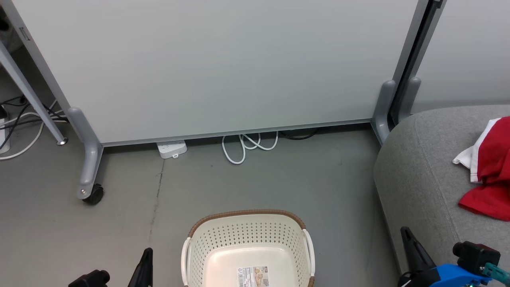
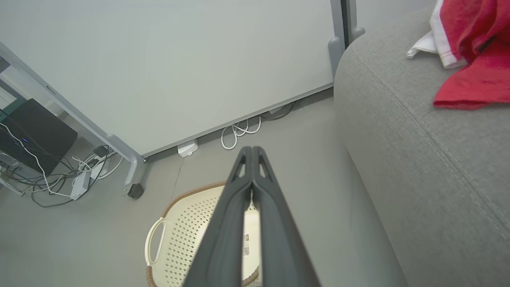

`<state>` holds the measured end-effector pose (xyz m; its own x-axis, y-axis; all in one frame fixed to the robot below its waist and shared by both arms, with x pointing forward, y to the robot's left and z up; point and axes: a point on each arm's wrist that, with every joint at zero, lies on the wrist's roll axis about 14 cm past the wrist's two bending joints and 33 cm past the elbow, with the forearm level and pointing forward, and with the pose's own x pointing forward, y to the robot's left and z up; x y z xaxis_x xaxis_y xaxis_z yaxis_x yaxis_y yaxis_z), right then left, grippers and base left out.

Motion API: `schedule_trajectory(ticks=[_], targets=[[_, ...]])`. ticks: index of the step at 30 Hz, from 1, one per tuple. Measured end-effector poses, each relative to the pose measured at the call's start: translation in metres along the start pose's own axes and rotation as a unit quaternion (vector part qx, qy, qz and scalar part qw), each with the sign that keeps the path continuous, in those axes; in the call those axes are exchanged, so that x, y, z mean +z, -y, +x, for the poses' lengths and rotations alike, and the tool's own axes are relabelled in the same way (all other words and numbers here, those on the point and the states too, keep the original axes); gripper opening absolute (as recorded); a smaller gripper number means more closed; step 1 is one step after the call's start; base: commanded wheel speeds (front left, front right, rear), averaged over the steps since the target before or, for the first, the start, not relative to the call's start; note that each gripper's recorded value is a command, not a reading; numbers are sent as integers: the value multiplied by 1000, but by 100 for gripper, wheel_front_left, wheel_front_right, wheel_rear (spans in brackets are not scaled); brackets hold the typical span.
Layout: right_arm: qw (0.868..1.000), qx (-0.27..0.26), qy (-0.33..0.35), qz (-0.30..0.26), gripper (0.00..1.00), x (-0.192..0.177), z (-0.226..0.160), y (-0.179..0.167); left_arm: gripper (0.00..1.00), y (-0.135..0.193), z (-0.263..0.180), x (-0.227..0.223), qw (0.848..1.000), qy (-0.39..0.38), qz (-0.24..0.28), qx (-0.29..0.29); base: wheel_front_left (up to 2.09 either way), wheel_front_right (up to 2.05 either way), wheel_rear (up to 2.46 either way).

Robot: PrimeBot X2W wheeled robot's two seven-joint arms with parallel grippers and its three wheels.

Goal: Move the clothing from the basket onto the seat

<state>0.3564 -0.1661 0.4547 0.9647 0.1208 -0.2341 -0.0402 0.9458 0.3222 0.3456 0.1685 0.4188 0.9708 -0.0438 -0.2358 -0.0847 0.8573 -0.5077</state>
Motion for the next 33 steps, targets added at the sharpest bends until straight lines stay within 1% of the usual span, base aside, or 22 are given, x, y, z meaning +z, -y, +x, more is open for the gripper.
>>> schedule_trajectory(ticks=[7,8,9,10,11,12,13,18,27,33], targets=[[998,3,14,63,0,8,3,0,0,-1,2,8,999,7,-52,5,0,0,0],[997,4,15,81,0,8,3,0,0,-1,3,10,998,11,-67,6,0,0,0],[997,4,15,81,0,8,3,0,0,-1,3,10,998,11,-67,6,0,0,0],[995,4,16,97,0,9,3,0,0,-2,4,13,997,14,-82,8,0,0,0],[995,4,16,97,0,9,3,0,0,-2,4,13,997,14,-82,8,0,0,0],[993,6,21,114,0,12,5,0,0,-2,4,16,995,17,-95,8,0,0,0],[993,6,21,114,0,12,5,0,0,-2,4,16,995,17,-95,8,0,0,0],[988,8,28,151,0,15,6,0,0,-1,6,20,992,20,-128,8,0,0,0],[976,13,40,215,0,22,8,1,0,-1,8,29,983,28,-182,6,0,0,0],[964,17,50,262,0,27,10,2,0,-1,9,36,975,36,-221,3,0,0,0]])
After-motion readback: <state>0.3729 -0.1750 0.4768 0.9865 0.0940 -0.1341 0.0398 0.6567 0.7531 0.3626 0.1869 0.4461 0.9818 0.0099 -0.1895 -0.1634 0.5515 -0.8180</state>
